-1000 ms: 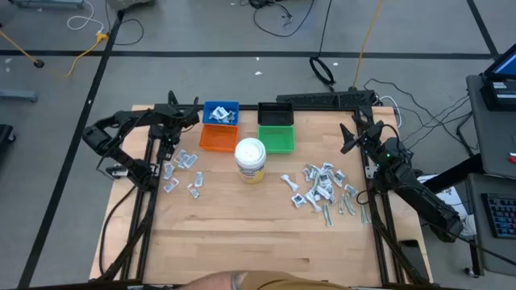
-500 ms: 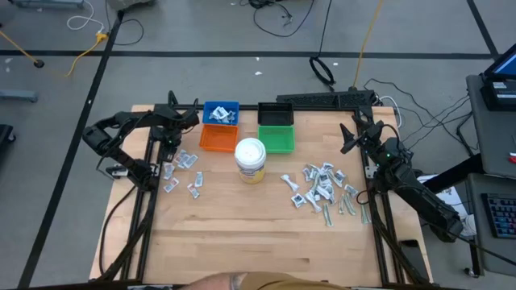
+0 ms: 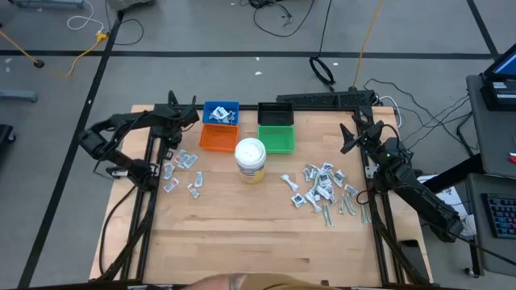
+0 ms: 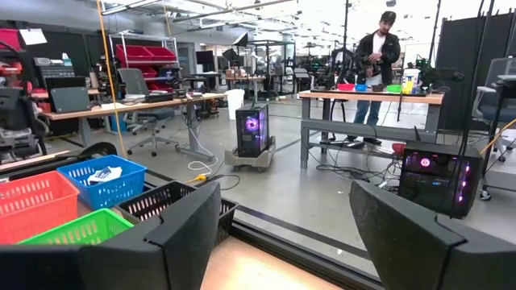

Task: Pick & Place First Aid Supplies
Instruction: Put the blue alcohol pad into the blue bin

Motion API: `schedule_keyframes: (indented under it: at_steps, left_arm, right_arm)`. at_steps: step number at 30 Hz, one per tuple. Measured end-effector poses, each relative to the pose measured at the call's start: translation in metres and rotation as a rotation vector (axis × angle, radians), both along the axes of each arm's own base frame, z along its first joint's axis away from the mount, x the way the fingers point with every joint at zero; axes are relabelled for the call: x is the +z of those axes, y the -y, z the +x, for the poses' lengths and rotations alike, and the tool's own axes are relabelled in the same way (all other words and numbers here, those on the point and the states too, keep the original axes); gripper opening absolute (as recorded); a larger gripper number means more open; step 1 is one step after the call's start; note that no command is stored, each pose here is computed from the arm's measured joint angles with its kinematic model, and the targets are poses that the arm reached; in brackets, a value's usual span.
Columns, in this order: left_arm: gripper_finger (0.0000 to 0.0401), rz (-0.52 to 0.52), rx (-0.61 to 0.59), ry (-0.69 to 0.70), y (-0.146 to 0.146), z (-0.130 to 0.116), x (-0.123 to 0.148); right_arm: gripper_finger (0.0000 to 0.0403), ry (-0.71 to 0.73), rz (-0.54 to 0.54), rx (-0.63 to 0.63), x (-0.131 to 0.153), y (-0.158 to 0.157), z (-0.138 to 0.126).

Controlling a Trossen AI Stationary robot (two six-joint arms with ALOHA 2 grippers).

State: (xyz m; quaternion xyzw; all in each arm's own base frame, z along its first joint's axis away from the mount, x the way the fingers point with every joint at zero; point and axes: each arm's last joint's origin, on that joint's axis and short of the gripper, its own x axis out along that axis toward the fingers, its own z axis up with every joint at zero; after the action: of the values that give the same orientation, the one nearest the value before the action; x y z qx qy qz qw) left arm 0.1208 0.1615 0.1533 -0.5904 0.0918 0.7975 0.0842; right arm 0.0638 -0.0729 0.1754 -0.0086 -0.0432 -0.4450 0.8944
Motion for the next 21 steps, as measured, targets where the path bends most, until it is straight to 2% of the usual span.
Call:
schedule_keyframes:
  at_steps: [7,15,18,21]
  left_arm:
    - [0.0008,0.05,-0.036,-0.013,-0.001,-0.002,0.02]
    - [0.0004,0.07,-0.141,-0.014,-0.008,-0.001,0.036]
    - [0.0002,0.092,-0.232,-0.028,-0.017,0.001,0.047]
    - [0.0002,0.082,-0.395,-0.049,-0.033,0.008,0.057]
  right_arm:
    - [0.027,0.0,0.0,0.0,0.0,0.0,0.0]
    - [0.0274,0.0,0.0,0.0,0.0,0.0,0.0]
    - [0.0273,0.0,0.0,0.0,0.0,0.0,0.0]
    - [0.0272,0.0,0.0,0.0,0.0,0.0,0.0]
